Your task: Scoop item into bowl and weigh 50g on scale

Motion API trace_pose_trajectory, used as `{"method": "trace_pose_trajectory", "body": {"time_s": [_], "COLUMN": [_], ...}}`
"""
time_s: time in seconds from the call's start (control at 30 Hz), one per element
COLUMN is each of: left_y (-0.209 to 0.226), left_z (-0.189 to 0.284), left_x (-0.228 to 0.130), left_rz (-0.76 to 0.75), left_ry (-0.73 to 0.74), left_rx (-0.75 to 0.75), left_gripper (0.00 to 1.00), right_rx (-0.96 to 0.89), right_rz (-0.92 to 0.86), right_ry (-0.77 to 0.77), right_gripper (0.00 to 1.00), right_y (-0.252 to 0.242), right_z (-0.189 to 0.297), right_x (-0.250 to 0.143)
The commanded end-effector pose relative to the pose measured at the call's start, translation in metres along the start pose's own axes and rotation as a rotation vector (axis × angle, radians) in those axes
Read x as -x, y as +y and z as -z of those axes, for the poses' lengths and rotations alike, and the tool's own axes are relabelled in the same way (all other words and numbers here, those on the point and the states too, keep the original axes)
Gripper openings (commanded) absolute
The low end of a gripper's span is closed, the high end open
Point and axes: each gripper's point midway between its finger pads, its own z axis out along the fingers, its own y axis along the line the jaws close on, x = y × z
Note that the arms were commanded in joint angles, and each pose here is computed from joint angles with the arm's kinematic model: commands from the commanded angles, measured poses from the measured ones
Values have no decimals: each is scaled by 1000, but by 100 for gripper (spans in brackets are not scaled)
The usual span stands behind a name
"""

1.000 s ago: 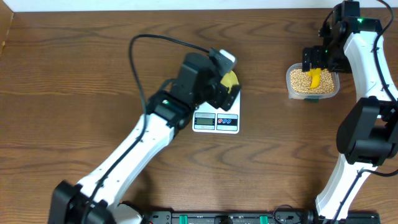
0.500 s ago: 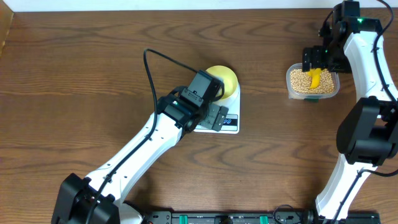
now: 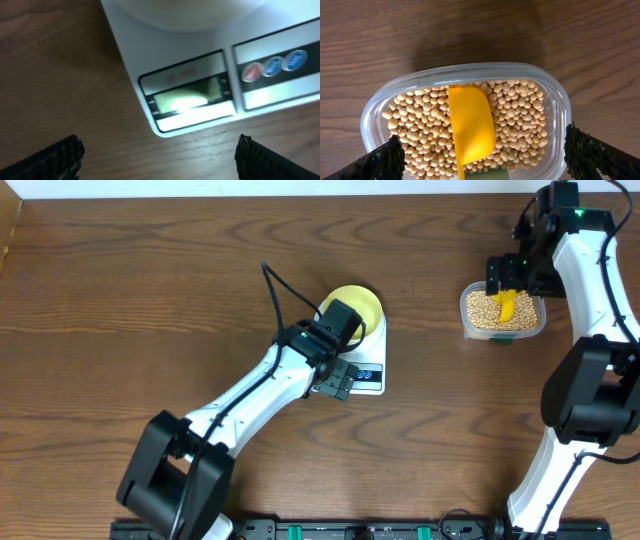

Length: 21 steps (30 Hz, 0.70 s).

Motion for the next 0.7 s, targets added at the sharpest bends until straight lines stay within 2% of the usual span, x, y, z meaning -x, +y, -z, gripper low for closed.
{"method": "trace_pose_trajectory", "body": {"time_s": [0.0,0.27,0.67], "left_y": [11,11,22], "left_z": [-6,-27,-26], "left_x": [3,-1,22], "left_rz": [-23,-132,-169], "left_ry": [5,50,-38], "left_rx": [66,84,174], "left_gripper": [98,98,98], "right_rx": [-5,-5,-5], "right_rz": [-5,-5,-5], "right_ry": [12,12,12], "right_gripper": [99,99,99], "right_y": [-2,-2,-2], "right_z": [-4,-4,-4], "right_x": [-3,-3,-3]}}
